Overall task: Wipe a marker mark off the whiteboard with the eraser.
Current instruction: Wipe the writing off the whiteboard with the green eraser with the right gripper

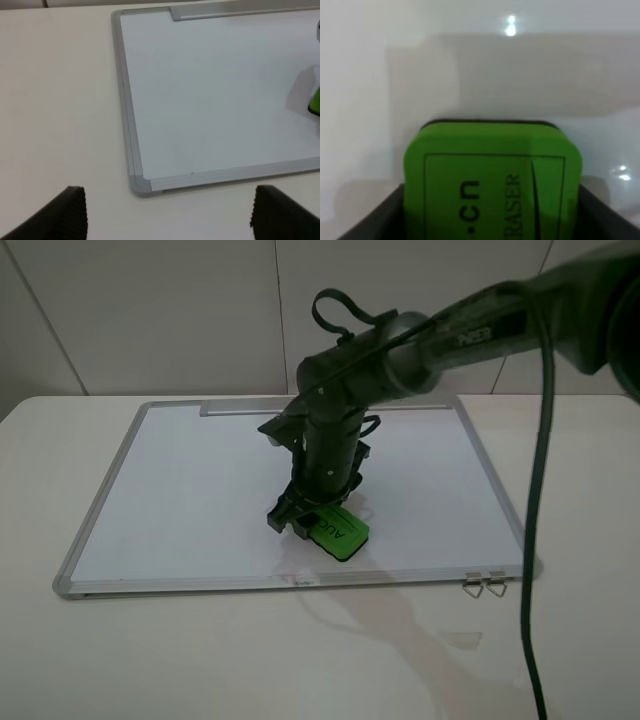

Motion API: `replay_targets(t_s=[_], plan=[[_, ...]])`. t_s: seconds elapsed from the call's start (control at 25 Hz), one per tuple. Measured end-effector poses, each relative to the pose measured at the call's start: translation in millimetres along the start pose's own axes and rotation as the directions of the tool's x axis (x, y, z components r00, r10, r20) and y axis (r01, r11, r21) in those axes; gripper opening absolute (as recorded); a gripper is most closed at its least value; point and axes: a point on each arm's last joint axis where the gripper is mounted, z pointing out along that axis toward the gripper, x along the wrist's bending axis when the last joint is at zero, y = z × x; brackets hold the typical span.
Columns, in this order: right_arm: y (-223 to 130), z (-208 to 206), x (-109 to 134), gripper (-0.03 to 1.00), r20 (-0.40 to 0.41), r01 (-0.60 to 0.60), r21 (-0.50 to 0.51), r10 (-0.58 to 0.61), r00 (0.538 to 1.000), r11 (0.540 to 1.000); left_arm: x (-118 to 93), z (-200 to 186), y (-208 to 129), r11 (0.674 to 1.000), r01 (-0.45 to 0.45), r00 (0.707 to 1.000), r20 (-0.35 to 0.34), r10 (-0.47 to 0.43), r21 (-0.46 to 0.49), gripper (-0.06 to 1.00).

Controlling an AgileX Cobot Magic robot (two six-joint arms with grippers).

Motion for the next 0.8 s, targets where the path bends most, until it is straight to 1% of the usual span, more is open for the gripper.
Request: replay_targets(t_s=[0.12, 0.24, 0.36, 0.48, 0.6, 0.8], plan=[[-0.2, 3.2, -33.3, 0.6, 0.007, -0.085, -0.05, 0.085, 0.996, 0.995, 0.0, 0.0, 0.0, 1.0, 0.0, 1.0, 0.0, 0.0, 0.0, 0.69], [-3.7, 4.9, -61.6, 0.6, 0.013, -0.16, -0.081, 0.162, 0.987, 0.984, 0.0, 0.0, 0.0, 1.0, 0.0, 1.0, 0.0, 0.0, 0.0, 0.69], [-6.5, 5.7, -75.0, 0.6, 0.012, -0.202, -0.091, 0.204, 0.979, 0.975, 0.0, 0.0, 0.0, 1.0, 0.0, 1.0, 0.0, 0.0, 0.0, 0.69], [-5.9, 5.8, -73.0, 0.6, 0.008, -0.203, -0.091, 0.205, 0.979, 0.975, 0.0, 0.0, 0.0, 1.0, 0.0, 1.0, 0.0, 0.0, 0.0, 0.69], [-1.3, 5.9, -61.0, 0.6, 0.003, -0.178, -0.106, 0.18, 0.984, 0.978, 0.0, 0.0, 0.0, 1.0, 0.0, 1.0, 0.0, 0.0, 0.0, 0.69], [16.8, 5.3, -3.4, 0.6, -0.011, -0.054, -0.162, 0.053, 0.999, 0.985, 0.0, 0.0, 0.0, 1.0, 0.0, 1.0, 0.0, 0.0, 0.0, 0.69]])
